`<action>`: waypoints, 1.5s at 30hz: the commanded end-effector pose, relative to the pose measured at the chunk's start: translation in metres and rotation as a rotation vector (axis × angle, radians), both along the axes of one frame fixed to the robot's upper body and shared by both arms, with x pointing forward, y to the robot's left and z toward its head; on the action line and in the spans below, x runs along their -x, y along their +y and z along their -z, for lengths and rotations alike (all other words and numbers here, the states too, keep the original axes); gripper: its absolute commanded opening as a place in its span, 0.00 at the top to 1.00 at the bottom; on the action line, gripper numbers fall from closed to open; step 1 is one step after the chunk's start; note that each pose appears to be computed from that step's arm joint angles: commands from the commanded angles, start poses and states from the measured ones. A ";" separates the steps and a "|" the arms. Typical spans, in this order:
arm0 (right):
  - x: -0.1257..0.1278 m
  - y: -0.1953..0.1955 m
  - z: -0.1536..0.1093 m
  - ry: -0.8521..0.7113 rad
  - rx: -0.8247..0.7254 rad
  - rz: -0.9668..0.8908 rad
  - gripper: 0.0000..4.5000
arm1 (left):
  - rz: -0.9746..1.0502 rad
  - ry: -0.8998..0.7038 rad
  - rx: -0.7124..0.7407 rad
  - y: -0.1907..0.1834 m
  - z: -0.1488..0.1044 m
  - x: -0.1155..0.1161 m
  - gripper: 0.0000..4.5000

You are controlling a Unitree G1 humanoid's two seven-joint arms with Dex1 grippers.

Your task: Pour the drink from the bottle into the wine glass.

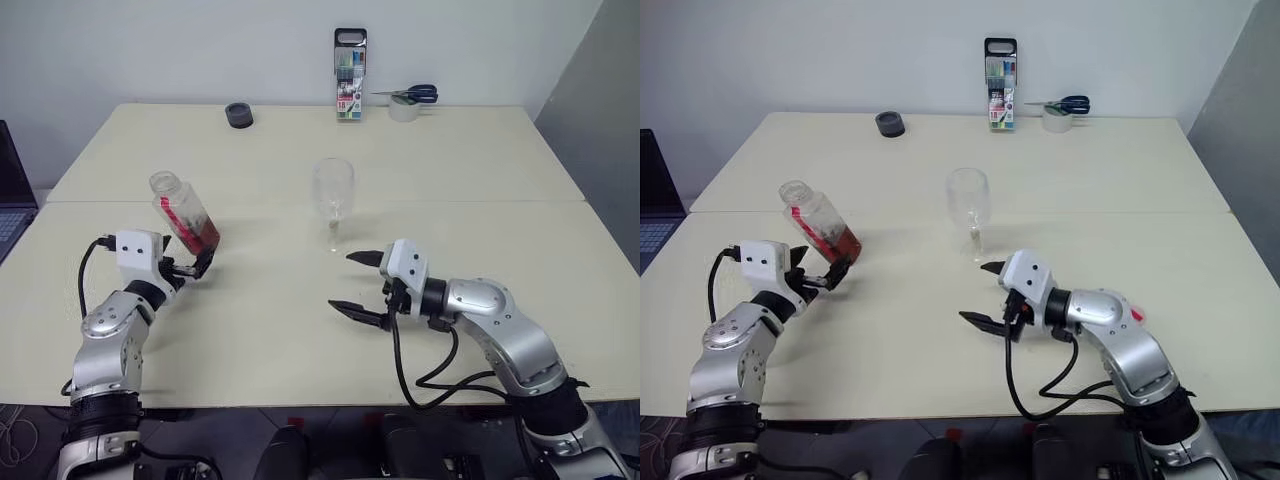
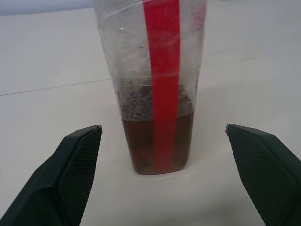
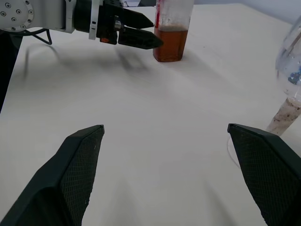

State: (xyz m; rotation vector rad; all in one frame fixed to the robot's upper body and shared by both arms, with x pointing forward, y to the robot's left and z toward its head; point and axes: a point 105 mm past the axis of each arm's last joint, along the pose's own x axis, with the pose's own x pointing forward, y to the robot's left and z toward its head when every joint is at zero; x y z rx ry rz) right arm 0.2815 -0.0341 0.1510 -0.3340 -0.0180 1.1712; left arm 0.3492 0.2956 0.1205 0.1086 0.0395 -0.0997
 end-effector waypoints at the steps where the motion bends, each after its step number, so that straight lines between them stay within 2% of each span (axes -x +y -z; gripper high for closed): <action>1: 0.007 0.008 -0.013 -0.035 -0.028 -0.041 0.00 | -0.004 -0.054 -0.009 0.000 -0.020 -0.003 0.00; 13: 0.012 0.013 -0.020 -0.036 -0.052 -0.086 0.00 | -0.010 -0.046 -0.012 -0.002 -0.023 -0.012 0.00; 21: 0.015 0.020 -0.034 -0.009 -0.142 -0.125 0.00 | -0.017 -0.052 -0.008 0.002 -0.028 -0.020 0.00; 39: 0.013 0.022 -0.031 -0.032 -0.110 -0.125 0.00 | 0.028 -0.058 -0.015 -0.001 -0.030 -0.031 0.00; 45: 0.012 0.022 -0.030 -0.035 -0.106 -0.122 0.00 | 0.037 -0.061 -0.020 0.000 -0.030 -0.033 0.39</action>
